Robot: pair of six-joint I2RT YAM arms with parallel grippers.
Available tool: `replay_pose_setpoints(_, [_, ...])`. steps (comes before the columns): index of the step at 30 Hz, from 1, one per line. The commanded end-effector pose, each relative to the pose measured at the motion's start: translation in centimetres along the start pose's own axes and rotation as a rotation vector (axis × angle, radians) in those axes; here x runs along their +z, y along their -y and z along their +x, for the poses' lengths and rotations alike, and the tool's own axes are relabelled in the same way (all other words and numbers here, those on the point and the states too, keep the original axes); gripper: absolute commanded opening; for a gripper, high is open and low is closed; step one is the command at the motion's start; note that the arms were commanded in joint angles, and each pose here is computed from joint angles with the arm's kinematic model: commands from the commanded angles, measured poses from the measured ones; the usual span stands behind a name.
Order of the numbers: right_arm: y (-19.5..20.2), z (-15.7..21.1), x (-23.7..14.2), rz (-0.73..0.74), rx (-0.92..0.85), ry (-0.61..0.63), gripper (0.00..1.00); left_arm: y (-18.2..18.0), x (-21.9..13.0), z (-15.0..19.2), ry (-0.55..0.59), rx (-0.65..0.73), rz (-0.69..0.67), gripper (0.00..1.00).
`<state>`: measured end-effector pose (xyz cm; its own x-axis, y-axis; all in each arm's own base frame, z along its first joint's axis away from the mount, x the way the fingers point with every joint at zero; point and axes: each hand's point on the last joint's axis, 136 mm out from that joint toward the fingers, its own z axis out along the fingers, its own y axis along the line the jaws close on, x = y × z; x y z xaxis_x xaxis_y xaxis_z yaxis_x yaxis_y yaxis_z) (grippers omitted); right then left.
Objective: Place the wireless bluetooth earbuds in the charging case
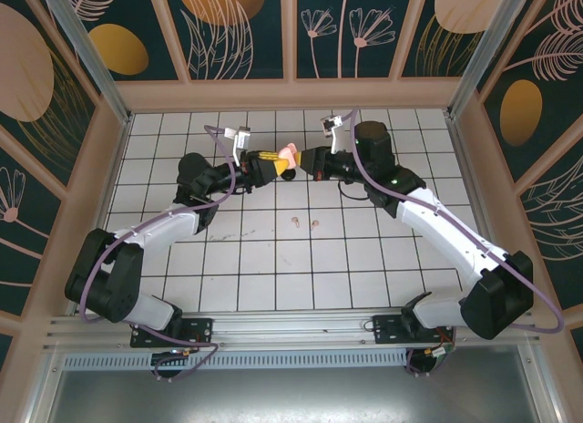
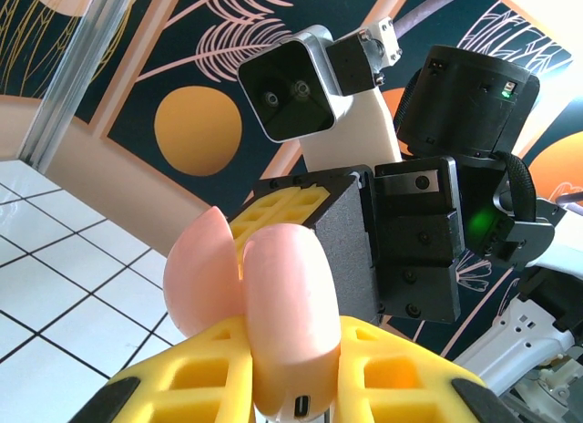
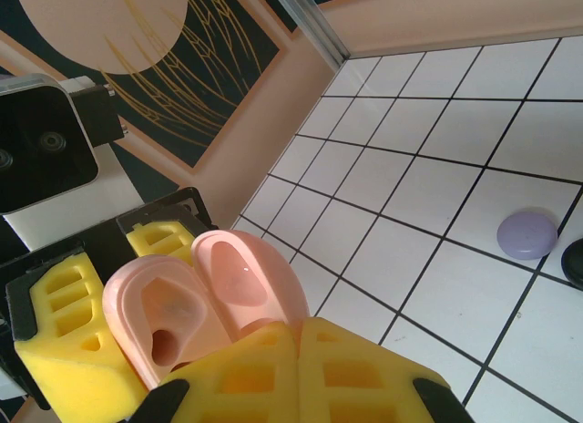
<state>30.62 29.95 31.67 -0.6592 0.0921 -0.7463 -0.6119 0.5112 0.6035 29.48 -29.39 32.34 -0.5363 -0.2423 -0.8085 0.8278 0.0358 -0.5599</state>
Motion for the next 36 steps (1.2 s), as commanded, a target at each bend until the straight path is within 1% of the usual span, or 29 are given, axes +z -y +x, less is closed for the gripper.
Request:
replay_pose_setpoints(1, [-1.4, -2.3, -0.3, -0.031, -0.03, 0.065, 0.0, 1.5, 1.0, 0.5, -0.04, 0.047, 0.064, 0.0])
replay_pose_setpoints(3, [-1.4, -2.4, -0.4, -0.031, -0.032, 0.065, 0.0, 1.0, 1.1, 0.5, -0.038, 0.043, 0.041, 0.0])
replay_pose_setpoints(4, [-1.4, -2.3, -0.4, -0.029, -0.033, 0.063, 0.0, 0.7, 1.1, 0.5, -0.035, 0.041, 0.028, 0.06])
replay_pose_setpoints(6, [-1.2, -2.3, -0.5, -0.017, -0.035, 0.067, 0.0, 0.1, 1.1, 0.4, -0.024, 0.038, -0.004, 0.24])
replay_pose_setpoints(8, [-0.7, -2.3, -0.5, 0.005, -0.037, 0.07, 0.0, -0.5, 1.0, 0.3, -0.015, 0.033, -0.035, 0.37])
replay_pose_setpoints(10, [-0.3, -2.3, -0.7, 0.029, -0.036, 0.074, 0.0, -1.1, 1.0, 0.2, -0.005, 0.032, -0.064, 0.46])
replay_pose_setpoints(13, [0.4, -2.2, -0.9, 0.058, -0.04, 0.075, 0.0, -1.6, 0.9, 0.0, 0.01, 0.036, -0.095, 0.53])
replay_pose_setpoints(17, [1.6, -2.0, -1.3, 0.116, -0.058, 0.068, 0.0, -2.1, 0.8, 0.1, -0.004, 0.054, -0.13, 0.59])
replay_pose_setpoints(21, [3.6, -1.5, -1.5, 0.209, -0.108, 0.041, 0.0, -2.9, 0.6, 0.8, -0.075, 0.098, -0.189, 0.64])
replay_pose_setpoints(25, [6.6, -0.1, -1.5, 0.345, -0.199, -0.032, 0.0, -3.8, 0.4, 1.4, -0.201, 0.16, -0.236, 0.69])
replay_pose_setpoints(28, [8.3, 0.9, -1.8, 0.416, -0.273, -0.082, 0.0, -4.4, 0.4, 2.0, -0.31, 0.175, -0.242, 0.73])
replay_pose_setpoints(31, [9.2, 1.8, -1.9, 0.444, -0.334, -0.121, 0.0, -4.6, 0.3, 2.7, -0.414, 0.169, -0.229, 0.76])
replay_pose_setpoints(36, [9.6, 3.4, -1.8, 0.422, -0.408, -0.188, 0.0, -5.2, 0.4, 3.2, -0.534, 0.167, -0.215, 0.78])
